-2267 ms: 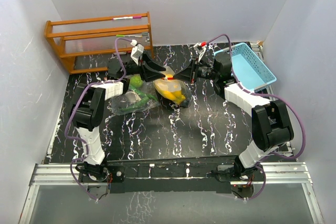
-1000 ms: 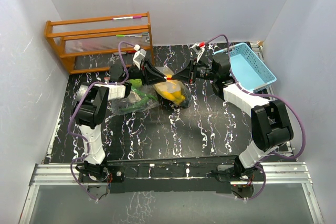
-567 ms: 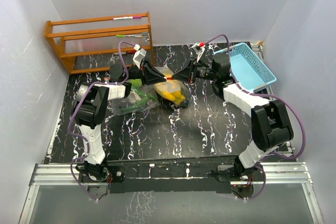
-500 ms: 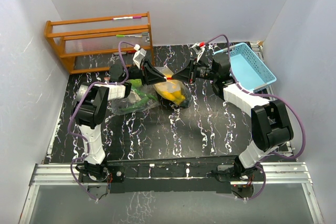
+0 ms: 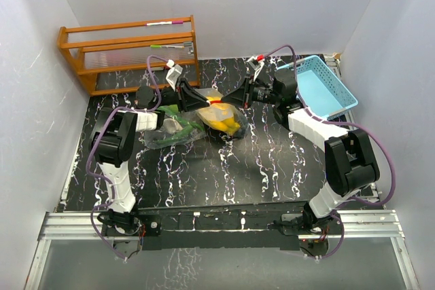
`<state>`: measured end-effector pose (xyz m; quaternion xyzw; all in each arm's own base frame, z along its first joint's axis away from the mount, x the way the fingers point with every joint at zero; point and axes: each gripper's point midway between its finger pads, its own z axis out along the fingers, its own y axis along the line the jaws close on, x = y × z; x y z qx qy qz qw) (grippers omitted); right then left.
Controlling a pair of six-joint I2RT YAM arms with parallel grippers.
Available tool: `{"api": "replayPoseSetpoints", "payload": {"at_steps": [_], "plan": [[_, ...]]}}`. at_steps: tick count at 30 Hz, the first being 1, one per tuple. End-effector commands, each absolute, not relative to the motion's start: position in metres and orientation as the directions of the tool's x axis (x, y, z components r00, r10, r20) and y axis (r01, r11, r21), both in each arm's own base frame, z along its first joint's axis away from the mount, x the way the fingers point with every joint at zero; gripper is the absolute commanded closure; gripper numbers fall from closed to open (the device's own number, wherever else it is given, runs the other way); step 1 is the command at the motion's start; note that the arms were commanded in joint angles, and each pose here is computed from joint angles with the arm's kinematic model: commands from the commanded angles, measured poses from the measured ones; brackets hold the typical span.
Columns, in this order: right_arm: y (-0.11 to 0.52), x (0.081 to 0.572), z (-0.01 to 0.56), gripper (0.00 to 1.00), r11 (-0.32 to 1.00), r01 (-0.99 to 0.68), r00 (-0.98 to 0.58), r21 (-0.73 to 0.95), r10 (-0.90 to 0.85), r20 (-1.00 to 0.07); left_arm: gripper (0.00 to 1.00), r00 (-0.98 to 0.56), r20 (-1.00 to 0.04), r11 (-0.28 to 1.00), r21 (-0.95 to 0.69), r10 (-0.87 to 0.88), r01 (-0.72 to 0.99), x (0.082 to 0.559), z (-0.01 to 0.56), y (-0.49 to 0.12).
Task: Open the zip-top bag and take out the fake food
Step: Unzip the zipper food storage bag at the center of the board.
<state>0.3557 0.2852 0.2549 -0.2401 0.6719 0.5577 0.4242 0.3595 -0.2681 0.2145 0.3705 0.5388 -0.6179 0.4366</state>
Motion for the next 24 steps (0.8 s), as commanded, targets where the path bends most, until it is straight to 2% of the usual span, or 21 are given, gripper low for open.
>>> {"api": "replayPoseSetpoints", "payload": {"at_steps": [1,11,24], "plan": [[0.275,0.361,0.293,0.92,0.256,-0.856,-0.408,0.448,0.197,-0.892,0.98,-0.119,-0.972,0.007,-0.123,-0.204,0.992,0.359,0.249,-0.249],[0.232,0.371,0.304,0.92,0.286,-0.84,-0.393,0.46,0.263,-0.881,0.98,-0.123,-0.968,0.065,-0.141,-0.219,0.988,0.369,0.244,-0.232],[0.17,0.397,0.317,0.92,0.357,-0.797,-0.355,0.487,0.376,-0.856,0.98,-0.074,-0.967,0.122,-0.107,-0.245,0.987,0.363,0.268,-0.214]]}}
